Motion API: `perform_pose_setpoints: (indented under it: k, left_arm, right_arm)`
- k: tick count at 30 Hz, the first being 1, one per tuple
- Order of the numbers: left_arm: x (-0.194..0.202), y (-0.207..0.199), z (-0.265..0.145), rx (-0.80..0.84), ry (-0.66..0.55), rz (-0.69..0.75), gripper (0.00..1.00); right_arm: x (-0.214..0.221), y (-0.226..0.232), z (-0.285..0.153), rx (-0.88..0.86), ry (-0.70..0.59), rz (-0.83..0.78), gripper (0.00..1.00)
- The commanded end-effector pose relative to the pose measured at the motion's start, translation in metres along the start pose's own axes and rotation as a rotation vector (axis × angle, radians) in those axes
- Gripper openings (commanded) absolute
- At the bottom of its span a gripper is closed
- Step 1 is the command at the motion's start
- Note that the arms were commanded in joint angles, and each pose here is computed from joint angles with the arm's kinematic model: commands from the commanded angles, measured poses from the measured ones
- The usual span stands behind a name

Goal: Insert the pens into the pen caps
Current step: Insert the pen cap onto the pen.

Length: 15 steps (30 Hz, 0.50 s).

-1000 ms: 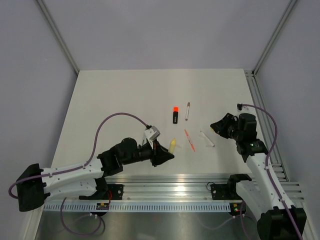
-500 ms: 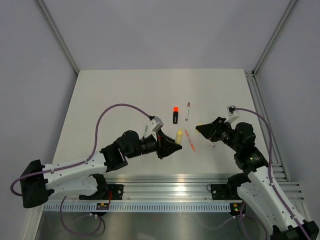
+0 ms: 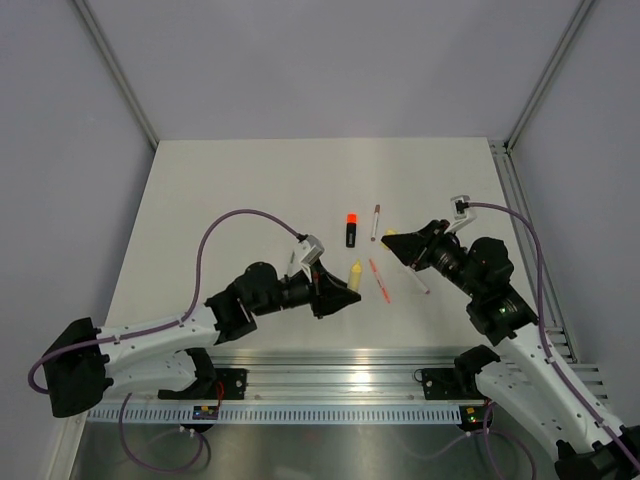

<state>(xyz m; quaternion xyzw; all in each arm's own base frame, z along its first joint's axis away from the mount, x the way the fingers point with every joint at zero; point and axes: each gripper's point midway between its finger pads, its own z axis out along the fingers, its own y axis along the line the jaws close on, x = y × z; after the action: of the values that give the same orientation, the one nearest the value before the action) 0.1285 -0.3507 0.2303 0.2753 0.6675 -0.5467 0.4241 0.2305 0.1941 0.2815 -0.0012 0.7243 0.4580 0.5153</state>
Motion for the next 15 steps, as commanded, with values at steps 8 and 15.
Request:
perform_pose_setpoints:
  k: [8,15]
  left_arm:
    - [-0.020,-0.039,-0.005,0.281,-0.066,-0.120,0.00]
    - [-0.027,-0.043,-0.012,0.373,-0.068,-0.184,0.00]
  right_arm:
    - [-0.027,0.052,0.006,-0.229,-0.052,-0.119,0.11]
    - [-0.020,0.081,-0.001,-0.344,-0.005,-0.165,0.11]
